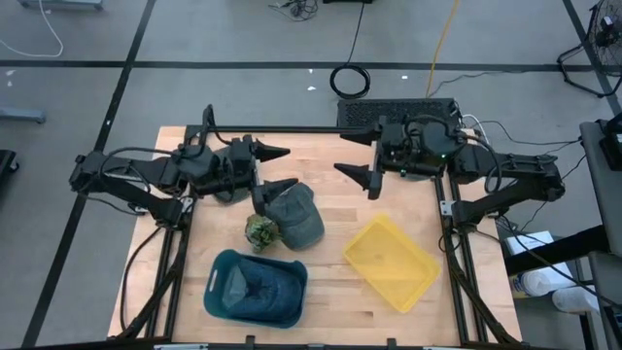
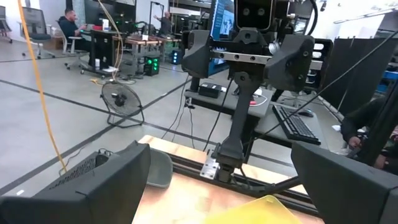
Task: Pick & Place hat
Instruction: Put the middle black cap into the yellow bin
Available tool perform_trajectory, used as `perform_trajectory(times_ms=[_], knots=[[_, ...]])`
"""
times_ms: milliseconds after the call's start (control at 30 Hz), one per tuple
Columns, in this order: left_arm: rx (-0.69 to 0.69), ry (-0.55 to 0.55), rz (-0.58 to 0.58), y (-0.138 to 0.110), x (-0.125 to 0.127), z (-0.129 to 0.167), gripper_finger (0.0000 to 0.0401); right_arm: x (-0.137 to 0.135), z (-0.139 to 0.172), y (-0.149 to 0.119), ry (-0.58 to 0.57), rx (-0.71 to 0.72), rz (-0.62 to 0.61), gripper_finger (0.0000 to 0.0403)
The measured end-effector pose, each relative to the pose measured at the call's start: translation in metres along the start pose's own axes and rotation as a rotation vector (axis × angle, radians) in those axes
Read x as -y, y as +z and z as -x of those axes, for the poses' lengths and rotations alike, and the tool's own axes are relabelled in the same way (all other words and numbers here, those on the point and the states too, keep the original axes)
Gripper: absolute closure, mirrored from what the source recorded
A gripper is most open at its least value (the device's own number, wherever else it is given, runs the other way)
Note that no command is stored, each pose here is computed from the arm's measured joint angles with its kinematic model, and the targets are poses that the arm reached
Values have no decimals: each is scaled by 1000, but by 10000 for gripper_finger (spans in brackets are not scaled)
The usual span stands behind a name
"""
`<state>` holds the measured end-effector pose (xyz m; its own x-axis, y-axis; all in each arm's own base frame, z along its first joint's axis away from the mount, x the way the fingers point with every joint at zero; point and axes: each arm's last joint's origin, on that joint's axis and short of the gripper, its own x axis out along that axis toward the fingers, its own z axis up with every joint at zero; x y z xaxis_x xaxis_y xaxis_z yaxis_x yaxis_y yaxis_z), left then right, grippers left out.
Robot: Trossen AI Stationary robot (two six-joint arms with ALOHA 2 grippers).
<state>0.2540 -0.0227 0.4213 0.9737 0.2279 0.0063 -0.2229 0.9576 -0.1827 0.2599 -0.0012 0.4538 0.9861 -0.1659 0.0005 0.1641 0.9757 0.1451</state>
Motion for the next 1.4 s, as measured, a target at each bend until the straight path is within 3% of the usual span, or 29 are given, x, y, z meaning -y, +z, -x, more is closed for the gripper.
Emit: perform_trajectory(times_ms=[233,700,967,1133,1400], knots=[[2,9,3,0,-2,-1,4,3,0,-1,-95,-7,62,35],[6,43,27,1,-9,-3,4,17,4,-16,-490,-137,168,35],[11,84,33,3,-19,-5,4,19,6,-16,-569,-146,222,35],[5,187,24,2,-30,-7,4,19,6,-16,-568,-143,221,35],[-92,448,35,-11,-50,-6,4,19,6,-16,-568,-143,221,35]])
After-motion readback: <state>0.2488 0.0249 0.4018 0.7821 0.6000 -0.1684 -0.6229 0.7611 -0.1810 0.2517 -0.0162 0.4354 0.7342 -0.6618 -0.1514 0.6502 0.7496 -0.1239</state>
